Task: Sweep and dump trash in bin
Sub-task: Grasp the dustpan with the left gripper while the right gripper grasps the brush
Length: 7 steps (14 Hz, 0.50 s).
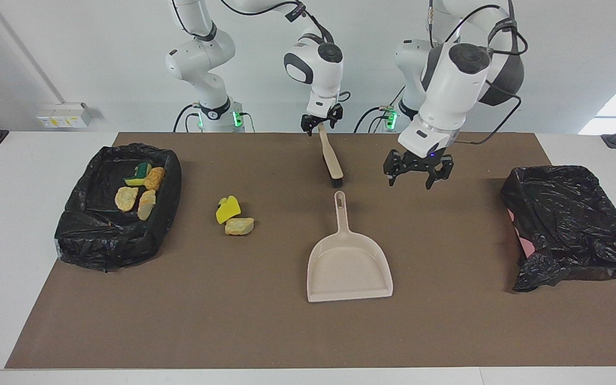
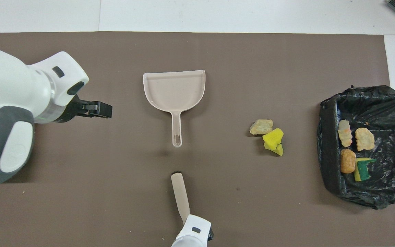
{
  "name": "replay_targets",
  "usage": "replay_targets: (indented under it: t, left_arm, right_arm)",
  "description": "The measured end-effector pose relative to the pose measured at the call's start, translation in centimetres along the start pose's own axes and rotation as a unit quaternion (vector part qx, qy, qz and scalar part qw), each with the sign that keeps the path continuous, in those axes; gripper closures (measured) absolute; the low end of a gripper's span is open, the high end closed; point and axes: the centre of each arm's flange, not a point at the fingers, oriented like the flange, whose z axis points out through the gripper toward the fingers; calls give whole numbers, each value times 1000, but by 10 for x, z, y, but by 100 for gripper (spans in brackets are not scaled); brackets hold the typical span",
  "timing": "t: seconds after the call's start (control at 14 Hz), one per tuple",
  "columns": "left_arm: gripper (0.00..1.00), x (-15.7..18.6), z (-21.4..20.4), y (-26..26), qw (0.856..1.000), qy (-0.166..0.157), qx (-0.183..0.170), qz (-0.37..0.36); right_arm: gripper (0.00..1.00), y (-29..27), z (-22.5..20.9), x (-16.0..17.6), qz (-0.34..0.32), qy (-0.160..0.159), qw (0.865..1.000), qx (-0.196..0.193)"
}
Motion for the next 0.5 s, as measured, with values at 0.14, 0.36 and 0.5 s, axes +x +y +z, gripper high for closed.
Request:
replay_targets:
  t: [0.14, 0.36, 0.5]
  left_arm:
    - [0, 1, 35, 37, 1000, 4, -1, -16]
    - [0, 0, 83, 80, 999, 16, -7, -32]
    - [0, 0, 107, 92, 999, 17, -9, -32]
  right_arm:
    - [25, -2, -5, 2, 1, 4, 1000, 3]
    - [60, -3, -14, 7, 4, 1, 1000, 4]
    - [73, -1, -15, 9, 8, 1, 1000, 4]
